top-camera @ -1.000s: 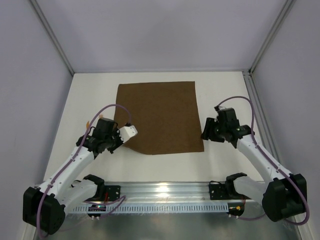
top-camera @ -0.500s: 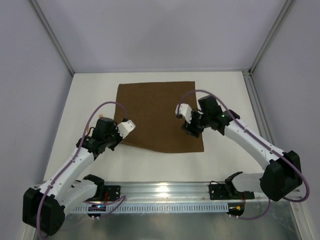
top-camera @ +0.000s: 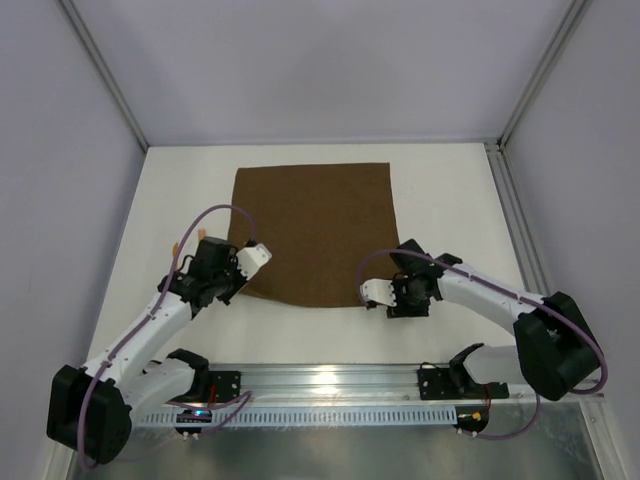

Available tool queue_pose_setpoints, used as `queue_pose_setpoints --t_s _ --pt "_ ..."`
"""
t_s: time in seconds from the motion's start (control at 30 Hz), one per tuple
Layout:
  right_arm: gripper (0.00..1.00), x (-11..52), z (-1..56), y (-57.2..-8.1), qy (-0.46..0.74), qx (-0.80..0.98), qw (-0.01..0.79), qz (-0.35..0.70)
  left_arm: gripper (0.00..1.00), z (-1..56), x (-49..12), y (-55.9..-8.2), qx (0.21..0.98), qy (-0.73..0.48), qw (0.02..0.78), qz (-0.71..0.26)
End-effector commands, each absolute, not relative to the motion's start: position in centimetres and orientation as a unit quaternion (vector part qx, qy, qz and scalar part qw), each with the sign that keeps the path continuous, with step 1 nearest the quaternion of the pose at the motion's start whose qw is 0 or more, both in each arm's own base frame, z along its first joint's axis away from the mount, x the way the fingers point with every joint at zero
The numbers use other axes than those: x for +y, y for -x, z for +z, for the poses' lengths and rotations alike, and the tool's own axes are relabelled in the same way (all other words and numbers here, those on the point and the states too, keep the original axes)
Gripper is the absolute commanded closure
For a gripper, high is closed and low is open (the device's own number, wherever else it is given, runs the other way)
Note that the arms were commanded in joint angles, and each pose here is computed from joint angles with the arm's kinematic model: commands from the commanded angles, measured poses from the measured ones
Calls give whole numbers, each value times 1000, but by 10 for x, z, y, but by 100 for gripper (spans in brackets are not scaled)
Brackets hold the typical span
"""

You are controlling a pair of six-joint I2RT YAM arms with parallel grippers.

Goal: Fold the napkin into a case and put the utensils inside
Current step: Pick up the flattened napkin from the center of the board.

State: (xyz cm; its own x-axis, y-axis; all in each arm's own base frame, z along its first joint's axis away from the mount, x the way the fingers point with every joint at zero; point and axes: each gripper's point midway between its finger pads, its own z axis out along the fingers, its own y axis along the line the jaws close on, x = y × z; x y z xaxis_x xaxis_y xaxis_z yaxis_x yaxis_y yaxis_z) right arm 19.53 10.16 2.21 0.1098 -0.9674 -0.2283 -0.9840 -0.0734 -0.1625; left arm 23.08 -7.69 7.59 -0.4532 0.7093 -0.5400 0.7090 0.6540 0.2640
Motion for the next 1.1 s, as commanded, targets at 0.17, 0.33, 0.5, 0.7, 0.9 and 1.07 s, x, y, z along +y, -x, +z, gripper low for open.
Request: queue_pose_setpoints --t_s 0.17,0.33,0.5,0.7,0.9,1.07 --pt "51 105 16 -217 741 657 135 7 100 73 -80 -232 851 -421 314 -5" --pt "51 102 31 -221 741 649 174 -20 100 72 -81 -234 851 -423 313 -6" --pt "50 109 26 -221 739 650 174 -3 100 74 -82 -237 851 -421 313 -5" --pt "50 112 14 -220 745 645 169 1 100 72 -82 -231 855 -423 298 -13" --pt "60 108 6 -218 745 652 144 0 100 64 -81 -226 859 -428 281 -16" --pt "80 106 8 -215 745 652 140 0 100 65 -79 -224 860 -424 284 -14"
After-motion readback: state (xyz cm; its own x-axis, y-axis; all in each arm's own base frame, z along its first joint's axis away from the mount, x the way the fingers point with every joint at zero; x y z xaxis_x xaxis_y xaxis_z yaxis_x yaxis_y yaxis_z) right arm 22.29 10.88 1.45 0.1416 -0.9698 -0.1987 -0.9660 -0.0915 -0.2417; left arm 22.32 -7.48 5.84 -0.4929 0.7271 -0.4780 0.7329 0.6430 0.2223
